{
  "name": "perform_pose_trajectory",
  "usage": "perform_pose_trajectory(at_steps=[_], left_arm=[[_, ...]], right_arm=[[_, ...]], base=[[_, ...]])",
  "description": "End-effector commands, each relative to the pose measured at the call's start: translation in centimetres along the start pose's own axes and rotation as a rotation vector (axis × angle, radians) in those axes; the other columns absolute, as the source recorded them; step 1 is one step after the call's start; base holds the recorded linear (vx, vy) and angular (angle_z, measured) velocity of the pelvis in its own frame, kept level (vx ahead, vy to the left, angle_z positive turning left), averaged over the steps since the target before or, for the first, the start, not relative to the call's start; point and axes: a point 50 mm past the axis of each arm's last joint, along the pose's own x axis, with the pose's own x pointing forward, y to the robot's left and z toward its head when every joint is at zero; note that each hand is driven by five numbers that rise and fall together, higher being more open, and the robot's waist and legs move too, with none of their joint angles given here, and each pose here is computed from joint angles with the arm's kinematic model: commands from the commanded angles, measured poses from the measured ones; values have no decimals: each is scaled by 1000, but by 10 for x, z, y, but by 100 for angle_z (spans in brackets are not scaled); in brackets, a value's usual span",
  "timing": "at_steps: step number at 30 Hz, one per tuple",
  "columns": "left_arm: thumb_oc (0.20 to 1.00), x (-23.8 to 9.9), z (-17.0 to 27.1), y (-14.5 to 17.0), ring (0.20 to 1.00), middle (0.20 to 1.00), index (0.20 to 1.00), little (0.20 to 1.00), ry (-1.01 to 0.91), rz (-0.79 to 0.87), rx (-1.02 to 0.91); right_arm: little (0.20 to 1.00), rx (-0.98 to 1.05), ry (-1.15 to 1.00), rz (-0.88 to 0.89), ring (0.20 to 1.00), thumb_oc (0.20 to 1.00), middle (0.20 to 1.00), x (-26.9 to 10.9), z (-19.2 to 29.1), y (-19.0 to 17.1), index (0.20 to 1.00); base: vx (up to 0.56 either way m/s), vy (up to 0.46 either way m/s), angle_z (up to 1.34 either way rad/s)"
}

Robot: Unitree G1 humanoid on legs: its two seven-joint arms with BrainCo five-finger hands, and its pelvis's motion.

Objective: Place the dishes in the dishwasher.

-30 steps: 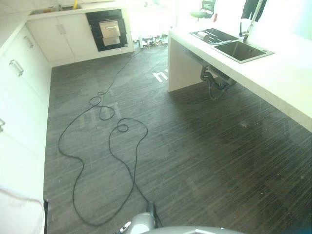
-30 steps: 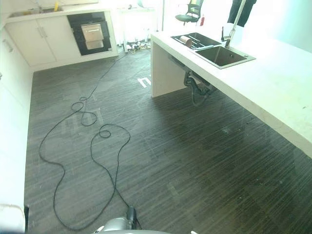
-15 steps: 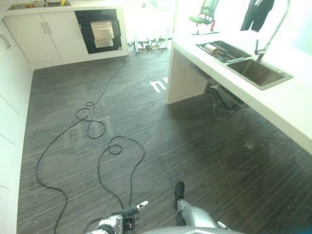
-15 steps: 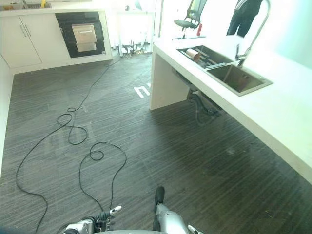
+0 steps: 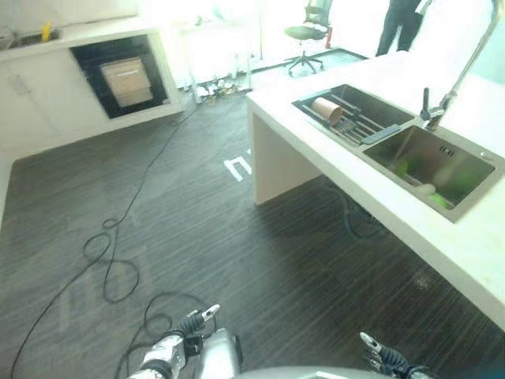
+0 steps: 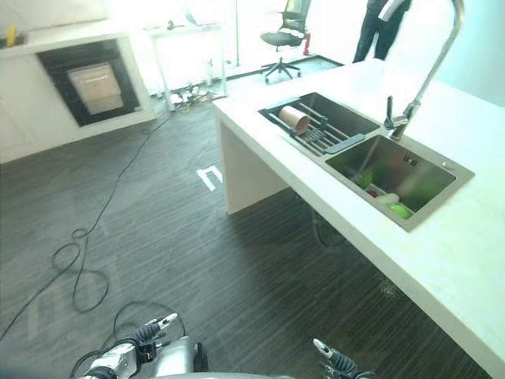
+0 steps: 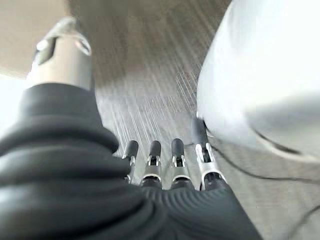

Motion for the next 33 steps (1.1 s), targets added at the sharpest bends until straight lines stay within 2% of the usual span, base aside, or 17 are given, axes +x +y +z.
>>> perform_pose_trajectory(at_steps=[1, 6, 12, 16, 20, 22, 23, 27, 31, 33], left_arm=[[1000, 1, -8, -13, 1000, 1000, 1000, 1000, 3, -3, -61], [1000, 0, -16, -8, 1000, 1000, 1000, 1000, 6, 0, -49], [1000, 0, -10, 4, 1000, 1000, 1000, 1000, 28, 57, -83], [1000, -3, -8, 18, 1000, 1000, 1000, 1000, 38, 108, -144], [1000, -7, -17, 30, 1000, 1000, 1000, 1000, 60, 149, -166], [1000, -8, -28, 32, 1000, 1000, 1000, 1000, 107, 166, -93], [1000, -10, -41, 30, 1000, 1000, 1000, 1000, 146, 175, -131], [1000, -10, -51, 21, 1000, 1000, 1000, 1000, 242, 138, -111], [1000, -16, -69, 26, 1000, 1000, 1000, 1000, 409, 137, -113], [1000, -22, -78, 34, 1000, 1000, 1000, 1000, 465, 168, -183]], right_arm=[[1000, -9, -34, 37, 1000, 1000, 1000, -3, 4, -3, 1000], [1000, 23, -61, 35, 1000, 1000, 1000, 0, 13, 1, 1000], [1000, 121, -76, 95, 1000, 1000, 1000, 3, -2, 17, 1000], [1000, 117, -37, 113, 1000, 1000, 1000, 8, -9, 31, 1000], [1000, 142, -16, 87, 1000, 1000, 1000, 4, -16, 21, 1000], [1000, 170, 9, 43, 1000, 1000, 1000, 0, -13, 7, 1000], [1000, 138, 28, 14, 1000, 1000, 1000, 0, -5, 1, 1000], [1000, 128, 34, 14, 1000, 1000, 1000, 1, 1, 2, 1000], [1000, 164, 78, 14, 1000, 1000, 1000, -1, -15, 0, 1000], [1000, 173, 117, -2, 1000, 1000, 1000, -3, -29, -1, 1000]], base=[[566, 202, -87], [566, 328, -176], [427, 286, -43], [182, 39, -128], [84, -95, -60], [155, -115, -19], [118, 67, -54], [86, 159, -82], [139, 106, -4], [153, 51, 14]])
